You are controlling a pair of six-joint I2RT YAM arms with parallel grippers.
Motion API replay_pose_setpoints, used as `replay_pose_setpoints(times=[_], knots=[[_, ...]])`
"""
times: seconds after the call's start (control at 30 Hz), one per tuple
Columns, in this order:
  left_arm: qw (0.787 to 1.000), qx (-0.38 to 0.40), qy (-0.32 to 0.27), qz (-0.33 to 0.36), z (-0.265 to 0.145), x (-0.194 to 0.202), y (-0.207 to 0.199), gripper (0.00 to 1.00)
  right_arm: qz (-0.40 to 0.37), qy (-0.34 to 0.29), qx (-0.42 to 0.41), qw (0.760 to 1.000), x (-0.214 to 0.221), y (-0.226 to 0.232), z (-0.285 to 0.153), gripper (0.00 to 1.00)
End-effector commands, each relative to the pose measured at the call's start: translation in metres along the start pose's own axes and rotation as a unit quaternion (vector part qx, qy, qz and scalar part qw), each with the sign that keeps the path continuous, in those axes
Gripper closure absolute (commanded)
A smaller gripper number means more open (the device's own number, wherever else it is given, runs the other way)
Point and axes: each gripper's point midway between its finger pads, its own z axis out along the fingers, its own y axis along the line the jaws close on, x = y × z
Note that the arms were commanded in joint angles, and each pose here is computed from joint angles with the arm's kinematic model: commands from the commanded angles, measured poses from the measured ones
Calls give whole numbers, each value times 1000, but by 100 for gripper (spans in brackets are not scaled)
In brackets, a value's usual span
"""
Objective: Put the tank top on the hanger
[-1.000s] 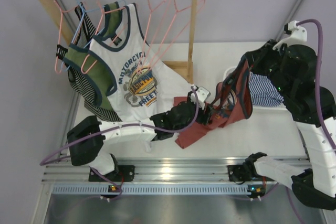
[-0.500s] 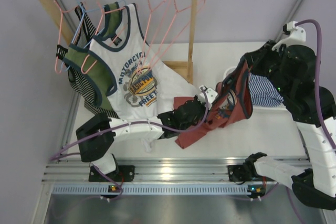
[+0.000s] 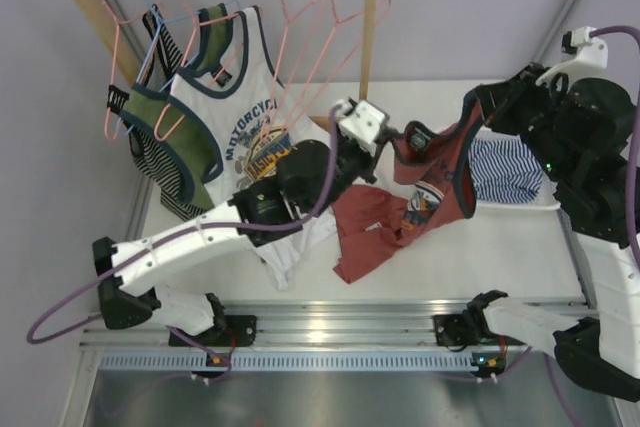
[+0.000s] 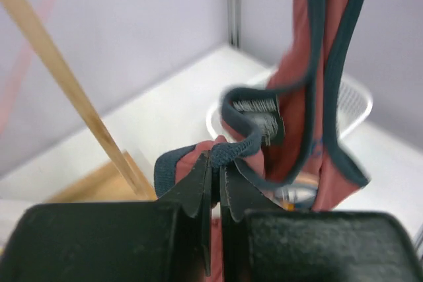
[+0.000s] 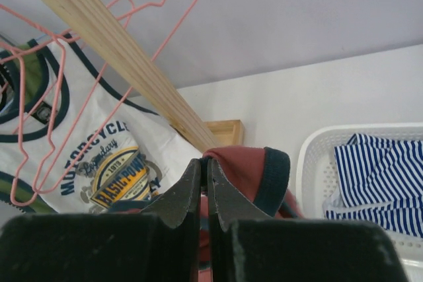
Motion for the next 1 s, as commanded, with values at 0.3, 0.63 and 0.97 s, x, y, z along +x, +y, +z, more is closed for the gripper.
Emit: replay_pose_setpoints(times=[0.3, 0.63, 0.97], knots=[[987, -20, -161, 11, -117, -230, 69, 100, 14, -149, -115, 982, -114, 56, -55, 100], [991, -7, -133, 2, -126, -227, 69, 100, 23, -152, -148, 977, -116, 66, -63, 100], [997, 39, 30, -52, -120, -80, 38, 100, 32, -19, -93, 995, 11, 23, -19, 100]])
